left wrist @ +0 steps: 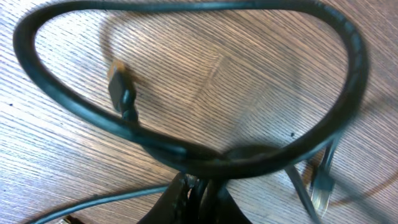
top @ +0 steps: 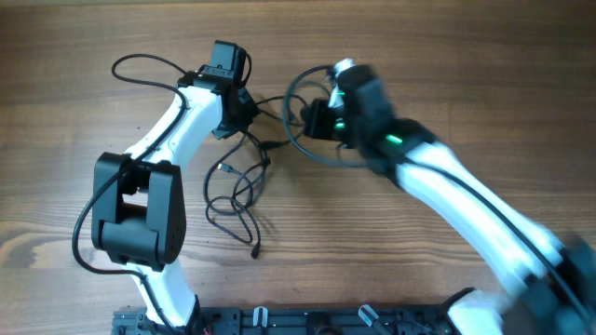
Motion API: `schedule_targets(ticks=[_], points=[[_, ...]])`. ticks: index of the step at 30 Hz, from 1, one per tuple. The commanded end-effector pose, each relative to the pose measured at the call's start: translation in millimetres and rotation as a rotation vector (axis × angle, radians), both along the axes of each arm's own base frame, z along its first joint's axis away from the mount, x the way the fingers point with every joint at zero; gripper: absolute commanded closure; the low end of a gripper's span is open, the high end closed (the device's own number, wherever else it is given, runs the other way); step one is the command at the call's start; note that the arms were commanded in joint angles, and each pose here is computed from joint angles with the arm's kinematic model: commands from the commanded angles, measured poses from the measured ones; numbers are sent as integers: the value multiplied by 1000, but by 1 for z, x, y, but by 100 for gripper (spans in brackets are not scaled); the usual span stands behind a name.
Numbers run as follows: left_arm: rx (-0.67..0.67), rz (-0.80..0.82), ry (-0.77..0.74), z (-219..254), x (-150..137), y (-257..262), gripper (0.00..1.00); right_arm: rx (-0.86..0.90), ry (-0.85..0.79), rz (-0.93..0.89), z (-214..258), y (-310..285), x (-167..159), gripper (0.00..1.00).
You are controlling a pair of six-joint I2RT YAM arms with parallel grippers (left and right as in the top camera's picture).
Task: Untangle cables
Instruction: 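Pull the right gripper far right, drawing a long black cable out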
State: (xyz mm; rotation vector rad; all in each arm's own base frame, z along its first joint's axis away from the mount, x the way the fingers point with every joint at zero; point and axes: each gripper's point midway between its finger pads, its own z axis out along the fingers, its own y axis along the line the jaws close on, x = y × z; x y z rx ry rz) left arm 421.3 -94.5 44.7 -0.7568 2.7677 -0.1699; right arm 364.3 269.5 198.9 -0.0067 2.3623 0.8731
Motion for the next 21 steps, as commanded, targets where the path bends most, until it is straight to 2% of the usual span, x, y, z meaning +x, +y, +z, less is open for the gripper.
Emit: schedule_targets(ticks=[1, 5, 9, 10, 14, 17, 18, 19, 21], points=[[43, 3, 9, -6, -1, 9, 87, 11, -314, 130, 101, -12, -34, 96], [43, 3, 11, -6, -2, 9, 82, -2, -463, 45, 152, -45, -53, 96], [45, -20, 26, -6, -5, 9, 61, -42, -498, -56, 167, -74, -63, 96], [40, -36, 24, -5, -5, 8, 53, -60, -495, -79, 167, -80, -64, 96], [43, -32, 24, -5, -4, 14, 28, -105, -487, -86, 161, -87, -67, 96], [62, 2, 24, -5, -2, 29, 14, -123, -511, -96, 164, -90, -65, 96], [62, 16, 26, -5, -2, 35, 6, -116, -526, -105, 168, -91, -64, 96], [62, 32, 31, -6, -2, 42, 2, -103, -546, -110, 175, -91, -64, 96], [58, 69, 43, -6, -3, 56, 0, -69, -606, -119, 192, -91, -65, 96]])
